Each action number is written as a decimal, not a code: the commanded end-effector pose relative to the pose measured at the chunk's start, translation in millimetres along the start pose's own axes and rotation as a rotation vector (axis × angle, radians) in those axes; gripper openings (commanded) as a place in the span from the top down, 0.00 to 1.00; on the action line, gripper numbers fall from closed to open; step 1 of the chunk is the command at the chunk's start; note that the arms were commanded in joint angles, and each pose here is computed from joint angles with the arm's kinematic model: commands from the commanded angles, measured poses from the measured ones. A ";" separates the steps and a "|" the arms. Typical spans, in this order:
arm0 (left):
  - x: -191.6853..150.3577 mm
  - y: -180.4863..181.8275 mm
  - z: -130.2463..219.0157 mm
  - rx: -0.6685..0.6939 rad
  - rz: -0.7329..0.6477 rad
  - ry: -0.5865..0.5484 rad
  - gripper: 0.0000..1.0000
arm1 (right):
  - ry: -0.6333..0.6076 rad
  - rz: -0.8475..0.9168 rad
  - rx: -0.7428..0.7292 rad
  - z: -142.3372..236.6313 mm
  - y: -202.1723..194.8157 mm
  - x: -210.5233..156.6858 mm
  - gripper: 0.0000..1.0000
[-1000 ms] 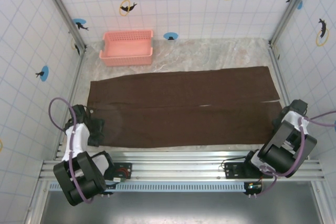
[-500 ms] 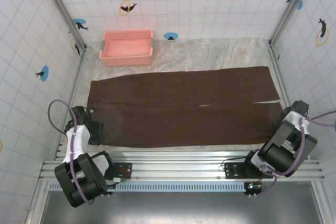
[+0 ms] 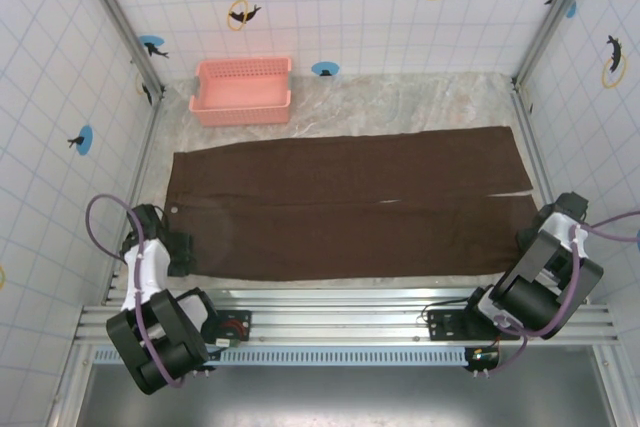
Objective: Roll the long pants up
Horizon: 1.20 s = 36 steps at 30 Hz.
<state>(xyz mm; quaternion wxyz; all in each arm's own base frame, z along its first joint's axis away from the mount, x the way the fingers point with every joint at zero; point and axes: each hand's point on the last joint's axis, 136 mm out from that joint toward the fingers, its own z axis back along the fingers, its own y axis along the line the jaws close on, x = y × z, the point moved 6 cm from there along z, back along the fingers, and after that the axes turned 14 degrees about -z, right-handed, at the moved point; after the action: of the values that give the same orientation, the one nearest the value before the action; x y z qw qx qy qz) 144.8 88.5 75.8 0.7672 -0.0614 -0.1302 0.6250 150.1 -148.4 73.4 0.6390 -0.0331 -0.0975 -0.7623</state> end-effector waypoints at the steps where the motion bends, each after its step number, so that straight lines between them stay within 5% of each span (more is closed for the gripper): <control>1: -17.5 27.9 -22.3 0.123 -0.011 0.076 0.40 | 0.027 0.009 0.011 9.7 2.0 -1.0 1.00; 4: -20.5 31.5 -20.9 0.141 -0.024 0.088 0.30 | 0.028 0.012 0.015 12.9 3.8 -0.1 1.00; 7: -21.9 34.9 -15.7 0.157 -0.037 0.080 0.32 | 0.029 0.010 0.018 13.9 3.9 -0.1 1.00; 10: -20.8 36.9 -13.0 0.176 -0.055 0.069 0.60 | 0.030 0.009 0.020 13.4 3.4 -0.6 1.00; 12: -21.1 38.9 -15.1 0.202 -0.059 0.089 1.00 | 0.031 0.008 0.024 13.5 3.8 -0.8 1.00; 17: -14.2 34.1 -15.6 0.247 -0.106 0.135 1.00 | 0.033 0.015 0.065 17.4 13.2 0.6 1.00; 36: 64.0 -53.2 77.2 0.050 -0.254 -0.138 1.00 | -0.115 0.146 0.403 105.8 124.9 30.3 1.00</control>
<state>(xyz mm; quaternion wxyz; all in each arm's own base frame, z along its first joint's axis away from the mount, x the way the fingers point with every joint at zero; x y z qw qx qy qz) 175.2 117.0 155.7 0.8289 -0.0205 -0.1447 0.5400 233.7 -156.0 168.4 0.6939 0.0541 -0.2081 -0.6872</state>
